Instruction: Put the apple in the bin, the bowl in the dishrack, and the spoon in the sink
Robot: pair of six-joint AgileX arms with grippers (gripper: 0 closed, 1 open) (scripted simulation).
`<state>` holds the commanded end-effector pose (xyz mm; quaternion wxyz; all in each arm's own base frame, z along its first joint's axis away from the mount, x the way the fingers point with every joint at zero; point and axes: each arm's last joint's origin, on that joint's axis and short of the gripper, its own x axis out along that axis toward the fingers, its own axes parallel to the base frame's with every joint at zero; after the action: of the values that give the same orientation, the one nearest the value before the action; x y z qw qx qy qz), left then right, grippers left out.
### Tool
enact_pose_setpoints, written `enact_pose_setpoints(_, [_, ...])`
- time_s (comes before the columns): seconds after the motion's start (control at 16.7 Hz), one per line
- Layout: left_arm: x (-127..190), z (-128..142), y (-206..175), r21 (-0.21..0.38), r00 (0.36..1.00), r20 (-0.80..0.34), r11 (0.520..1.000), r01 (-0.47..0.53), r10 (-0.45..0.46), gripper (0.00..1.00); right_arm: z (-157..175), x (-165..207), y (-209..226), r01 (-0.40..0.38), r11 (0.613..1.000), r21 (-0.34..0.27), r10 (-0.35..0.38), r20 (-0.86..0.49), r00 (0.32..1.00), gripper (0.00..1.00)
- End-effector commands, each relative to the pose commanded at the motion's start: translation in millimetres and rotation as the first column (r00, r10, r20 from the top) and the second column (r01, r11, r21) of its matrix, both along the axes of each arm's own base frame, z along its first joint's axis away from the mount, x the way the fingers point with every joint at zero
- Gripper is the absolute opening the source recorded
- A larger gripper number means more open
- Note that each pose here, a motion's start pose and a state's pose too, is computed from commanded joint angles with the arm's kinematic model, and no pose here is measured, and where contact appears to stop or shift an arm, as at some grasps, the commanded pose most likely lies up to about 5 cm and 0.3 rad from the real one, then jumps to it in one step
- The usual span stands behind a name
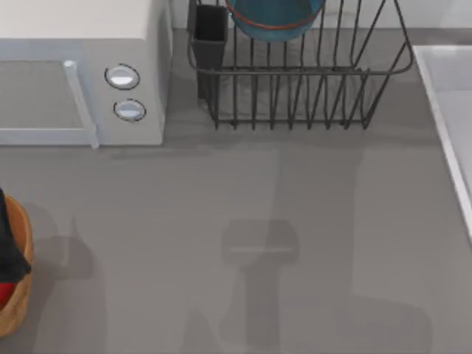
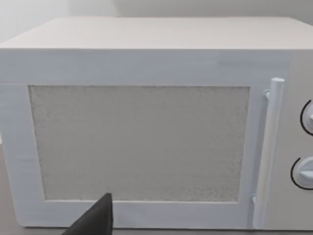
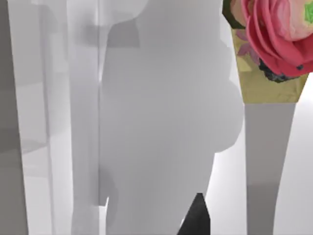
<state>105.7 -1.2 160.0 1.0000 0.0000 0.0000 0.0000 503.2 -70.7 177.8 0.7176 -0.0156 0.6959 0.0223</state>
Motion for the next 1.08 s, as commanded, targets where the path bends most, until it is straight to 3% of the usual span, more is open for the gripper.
enact_pose_setpoints(0.24, [0.0, 0.0, 0.0, 0.0, 1.0, 0.0, 1.0, 0.0, 0.0, 1.0, -19.7, -3.1, 0.6, 0.0, 1.0, -0.002, 0.0, -0.007, 1.0, 0.0])
enact_pose_setpoints(0.54, [0.0, 0.0, 0.0, 0.0, 1.0, 0.0, 1.0, 0.0, 0.0, 1.0, -21.3, -3.5, 0.7, 0.0, 1.0, -0.004, 0.0, 0.001, 1.0, 0.0])
enact_pose_setpoints(1.08, [0.0, 0.0, 0.0, 0.0, 1.0, 0.0, 1.0, 0.0, 0.0, 1.0, -21.3, -3.5, 0.7, 0.0, 1.0, -0.004, 0.0, 0.001, 1.0, 0.68])
